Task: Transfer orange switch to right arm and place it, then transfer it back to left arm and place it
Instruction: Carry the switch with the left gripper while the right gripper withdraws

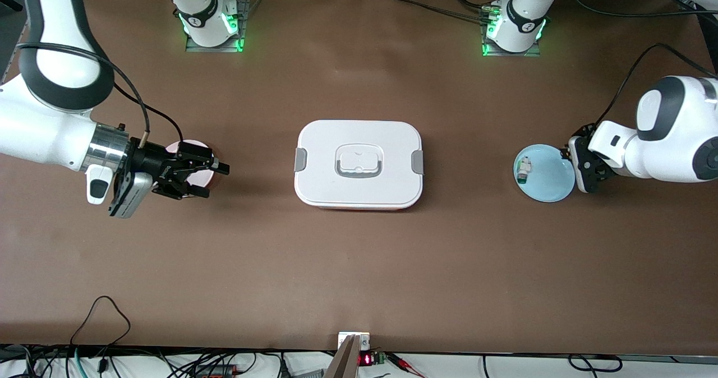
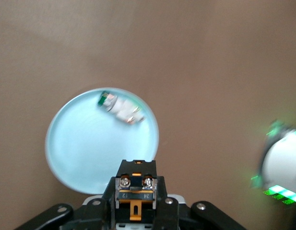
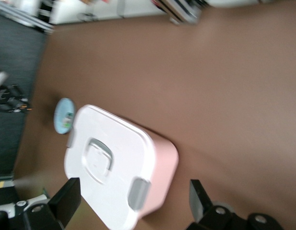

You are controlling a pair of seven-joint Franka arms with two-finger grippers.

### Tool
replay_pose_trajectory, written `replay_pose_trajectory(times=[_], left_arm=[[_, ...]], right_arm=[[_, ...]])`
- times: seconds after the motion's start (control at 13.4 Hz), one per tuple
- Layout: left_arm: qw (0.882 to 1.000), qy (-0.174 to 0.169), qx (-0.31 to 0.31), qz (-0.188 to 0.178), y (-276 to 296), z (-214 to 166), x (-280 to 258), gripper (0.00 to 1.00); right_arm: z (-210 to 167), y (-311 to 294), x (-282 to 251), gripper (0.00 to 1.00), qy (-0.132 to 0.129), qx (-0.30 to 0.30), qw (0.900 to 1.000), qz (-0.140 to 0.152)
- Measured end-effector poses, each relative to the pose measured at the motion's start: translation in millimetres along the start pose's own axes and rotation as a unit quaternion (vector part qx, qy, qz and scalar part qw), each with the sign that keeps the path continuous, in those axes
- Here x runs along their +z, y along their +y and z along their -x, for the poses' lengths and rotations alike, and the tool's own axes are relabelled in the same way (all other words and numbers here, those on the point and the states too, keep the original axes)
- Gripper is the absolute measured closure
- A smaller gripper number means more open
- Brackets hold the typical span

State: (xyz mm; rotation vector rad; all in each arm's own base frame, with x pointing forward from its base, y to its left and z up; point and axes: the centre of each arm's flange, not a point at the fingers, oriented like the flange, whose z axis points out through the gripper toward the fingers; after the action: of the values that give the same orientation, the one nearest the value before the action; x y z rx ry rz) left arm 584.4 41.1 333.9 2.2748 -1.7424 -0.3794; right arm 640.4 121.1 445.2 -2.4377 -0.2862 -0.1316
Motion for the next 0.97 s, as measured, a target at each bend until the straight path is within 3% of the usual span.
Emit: replay_pose_trajectory(times=[0.22, 0.45, 0.67, 0.82, 0.97], left_arm=[[0.998, -0.016, 0.041, -0.051, -6.3, 11.8, 35.1, 0.66], [0.993, -0.012, 0.069, -0.094, -3.4, 3.1, 65.2, 0.66], [0.989, 0.003, 0.081, -0.124, 3.6, 0.3, 97.3, 0.66], [0.986, 0.003, 0.087, -0.14, 6.5, 7.7, 111.4, 0.66], [0.983, 0.0, 0.095, -0.154, 7.9, 13.2, 118.8, 0.66]], right_arm=[[15.5, -5.0, -10.6, 0.0, -0.079, 0.091, 0.989, 0.09], [28.4, -11.2, -45.1, 0.0, -0.129, 0.106, 0.972, 0.165], [36.0, -23.2, -86.5, 0.0, -0.159, 0.14, 0.95, 0.231], [41.2, -28.3, -109.0, 0.0, -0.18, 0.141, 0.927, 0.297], [40.0, -30.5, -134.2, 0.0, -0.172, 0.139, 0.91, 0.35]])
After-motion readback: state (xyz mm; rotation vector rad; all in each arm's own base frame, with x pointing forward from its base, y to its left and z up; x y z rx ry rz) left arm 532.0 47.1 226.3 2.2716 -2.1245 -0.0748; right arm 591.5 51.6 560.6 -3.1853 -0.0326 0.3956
